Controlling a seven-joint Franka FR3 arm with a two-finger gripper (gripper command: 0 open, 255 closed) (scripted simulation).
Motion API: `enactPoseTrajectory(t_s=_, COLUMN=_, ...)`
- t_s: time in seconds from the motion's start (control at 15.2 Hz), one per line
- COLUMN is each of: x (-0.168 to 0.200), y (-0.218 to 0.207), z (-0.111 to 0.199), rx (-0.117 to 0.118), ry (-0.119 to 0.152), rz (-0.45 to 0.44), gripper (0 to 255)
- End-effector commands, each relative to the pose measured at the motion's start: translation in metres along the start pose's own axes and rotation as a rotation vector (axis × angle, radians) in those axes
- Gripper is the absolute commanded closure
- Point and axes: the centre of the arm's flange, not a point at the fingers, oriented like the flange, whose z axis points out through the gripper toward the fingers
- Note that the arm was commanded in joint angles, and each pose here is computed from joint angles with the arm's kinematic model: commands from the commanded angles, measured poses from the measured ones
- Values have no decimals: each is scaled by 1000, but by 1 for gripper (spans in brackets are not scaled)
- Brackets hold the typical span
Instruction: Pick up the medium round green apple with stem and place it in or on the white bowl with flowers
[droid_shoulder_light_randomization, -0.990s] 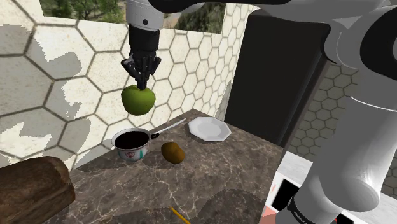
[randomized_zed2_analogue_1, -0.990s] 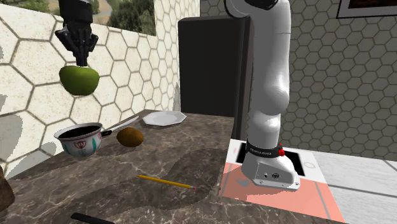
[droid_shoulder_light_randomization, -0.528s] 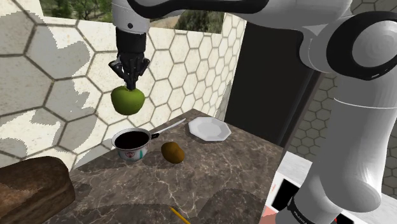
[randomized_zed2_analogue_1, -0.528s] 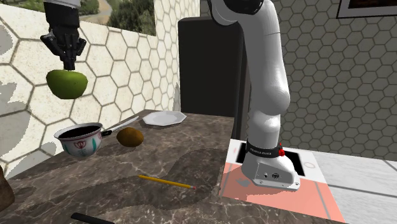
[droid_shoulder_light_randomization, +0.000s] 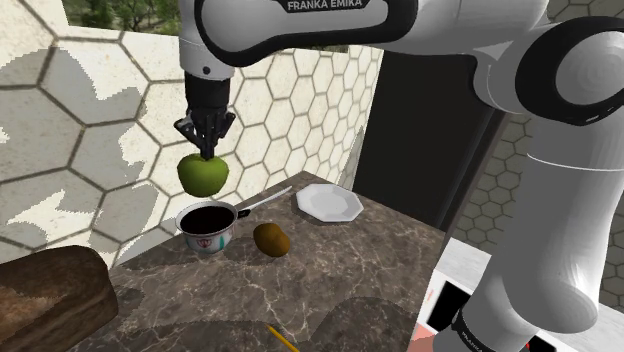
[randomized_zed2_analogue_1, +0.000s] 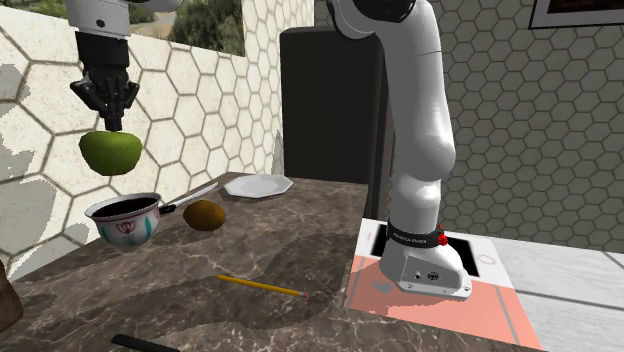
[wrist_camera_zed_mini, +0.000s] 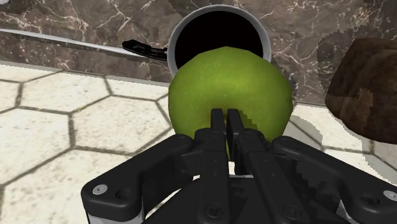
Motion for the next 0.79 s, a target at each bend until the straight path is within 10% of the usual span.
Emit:
enactPoseTrajectory(t_s=0.0, x=-3, y=-1, z=10, rx=0, ry=1, rz=0, gripper=255)
enactPoseTrajectory(t_s=0.73, x=-12, y=-2, z=66, rx=0, ry=1, rz=0, gripper=255)
